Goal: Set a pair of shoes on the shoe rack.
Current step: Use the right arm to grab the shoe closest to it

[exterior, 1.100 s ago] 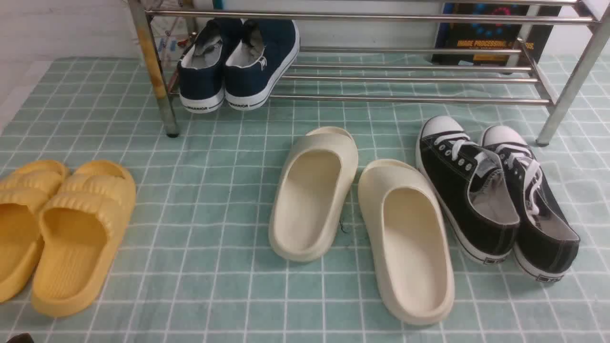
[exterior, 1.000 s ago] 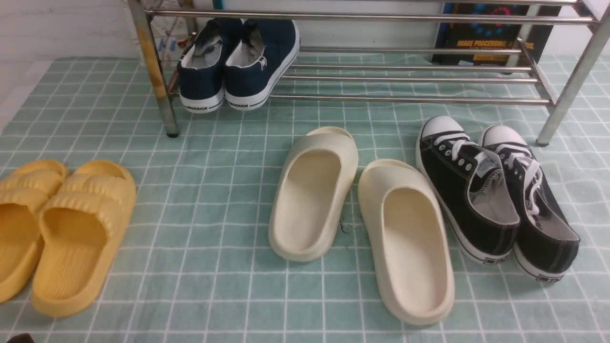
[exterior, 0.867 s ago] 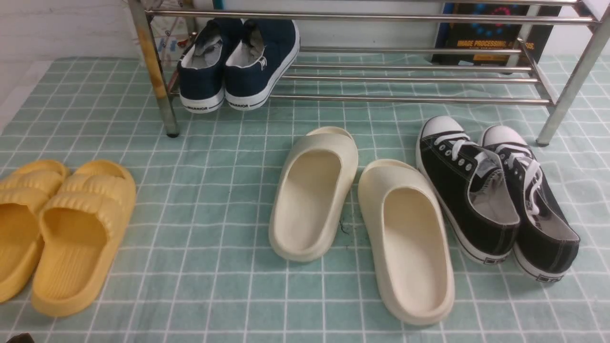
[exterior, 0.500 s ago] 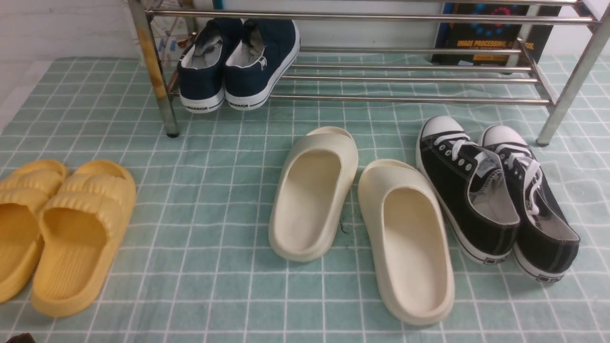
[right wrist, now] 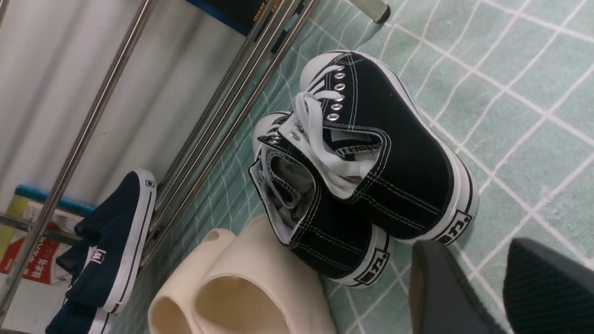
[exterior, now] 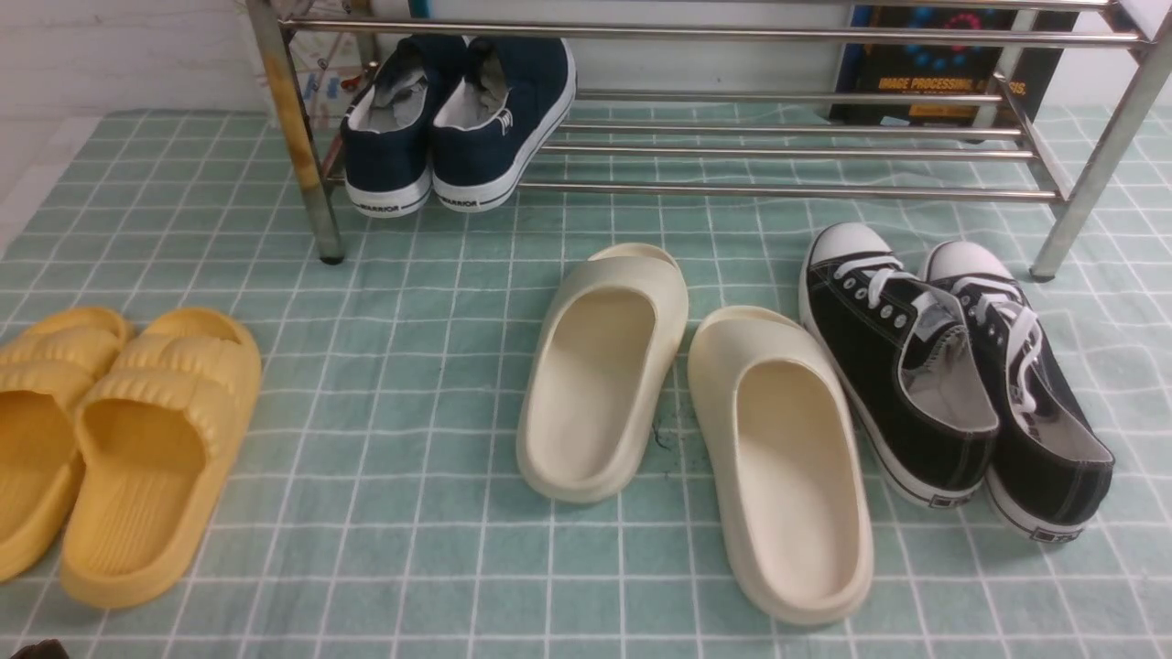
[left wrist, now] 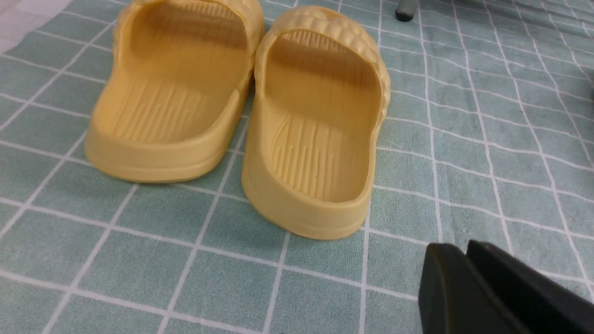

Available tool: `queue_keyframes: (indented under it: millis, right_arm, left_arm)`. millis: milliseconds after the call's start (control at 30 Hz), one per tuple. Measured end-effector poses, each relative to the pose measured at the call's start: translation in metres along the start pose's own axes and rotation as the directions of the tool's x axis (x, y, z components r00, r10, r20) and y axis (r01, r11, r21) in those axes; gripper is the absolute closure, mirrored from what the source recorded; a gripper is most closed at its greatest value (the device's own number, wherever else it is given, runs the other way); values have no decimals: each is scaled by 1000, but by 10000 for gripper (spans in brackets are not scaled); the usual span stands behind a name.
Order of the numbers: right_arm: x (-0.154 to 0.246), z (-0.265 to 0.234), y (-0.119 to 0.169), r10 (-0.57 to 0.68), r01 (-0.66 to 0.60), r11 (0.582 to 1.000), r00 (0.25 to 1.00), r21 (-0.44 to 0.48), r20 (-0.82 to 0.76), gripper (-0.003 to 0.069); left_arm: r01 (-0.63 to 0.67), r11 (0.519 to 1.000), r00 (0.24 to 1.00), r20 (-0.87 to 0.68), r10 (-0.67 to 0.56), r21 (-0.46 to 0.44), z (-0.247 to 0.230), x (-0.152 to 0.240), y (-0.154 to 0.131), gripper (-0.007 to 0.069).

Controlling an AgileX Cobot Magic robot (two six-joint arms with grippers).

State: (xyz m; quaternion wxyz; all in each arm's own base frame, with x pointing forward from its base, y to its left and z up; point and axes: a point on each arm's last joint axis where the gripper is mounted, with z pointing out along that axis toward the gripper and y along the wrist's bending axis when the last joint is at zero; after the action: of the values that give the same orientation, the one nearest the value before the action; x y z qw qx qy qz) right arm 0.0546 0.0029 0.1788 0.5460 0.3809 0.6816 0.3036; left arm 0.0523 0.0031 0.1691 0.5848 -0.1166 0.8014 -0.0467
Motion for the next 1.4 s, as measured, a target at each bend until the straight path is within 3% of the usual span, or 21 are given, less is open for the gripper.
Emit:
queue_keyframes:
  millis: [167, 300, 333, 367, 400, 467, 600, 667, 833, 967, 1067, 1200, 1267, 1400]
  right_arm:
    - [-5, -3, 8, -116, 116, 993, 993, -22, 19, 455]
    - [-24, -18, 42, -309, 314, 947, 948, -67, 71, 561]
    - [-33, -23, 56, -396, 400, 914, 915, -61, 73, 622]
    - [-35, -25, 60, -415, 419, 906, 907, -59, 70, 629]
    - [-46, -27, 79, -505, 506, 862, 862, -39, 42, 660]
    - [-52, -27, 89, -550, 550, 835, 835, -25, 12, 662]
    - [-76, -15, 126, -708, 726, 688, 671, -1, -218, 662]
    - [-81, -3, 136, -731, 776, 630, 581, -27, -358, 662]
    - [-78, 31, 147, -709, 801, 585, 428, -128, -561, 662]
    - [-62, 73, 162, -716, 842, 469, 186, -267, -673, 659]
    - [-46, 105, 177, -700, 858, 410, 78, -310, -710, 652]
    - [-24, 146, 191, -675, 866, 367, -4, -339, -738, 624]
    - [-12, 168, 194, -656, 864, 364, -28, -348, -755, 592]
    - [11, 214, 189, -610, 860, 365, -70, -358, -790, 449]
  left_arm:
    - [0, 1000, 1000, 0, 0, 0, 0, 0, 0, 555]
    - [0, 1000, 1000, 0, 0, 0, 0, 0, 0, 552]
    - [0, 1000, 1000, 0, 0, 0, 0, 0, 0, 551]
    - [0, 1000, 1000, 0, 0, 0, 0, 0, 0, 551]
    - [0, 1000, 1000, 0, 0, 0, 0, 0, 0, 550]
    - [0, 1000, 1000, 0, 0, 0, 0, 0, 0, 549]
    - [0, 1000, 1000, 0, 0, 0, 0, 0, 0, 543]
    - [0, 1000, 1000, 0, 0, 0, 0, 0, 0, 543]
    - [0, 1000, 1000, 0, 0, 0, 0, 0, 0, 542]
    - [0, 1000, 1000, 0, 0, 0, 0, 0, 0, 533]
    - [0, 1000, 1000, 0, 0, 0, 0, 0, 0, 533]
    - [0, 1000, 1000, 0, 0, 0, 0, 0, 0, 529]
    - [0, 1000, 1000, 0, 0, 0, 0, 0, 0, 526]
    - [0, 1000, 1000, 0, 0, 0, 0, 0, 0, 524]
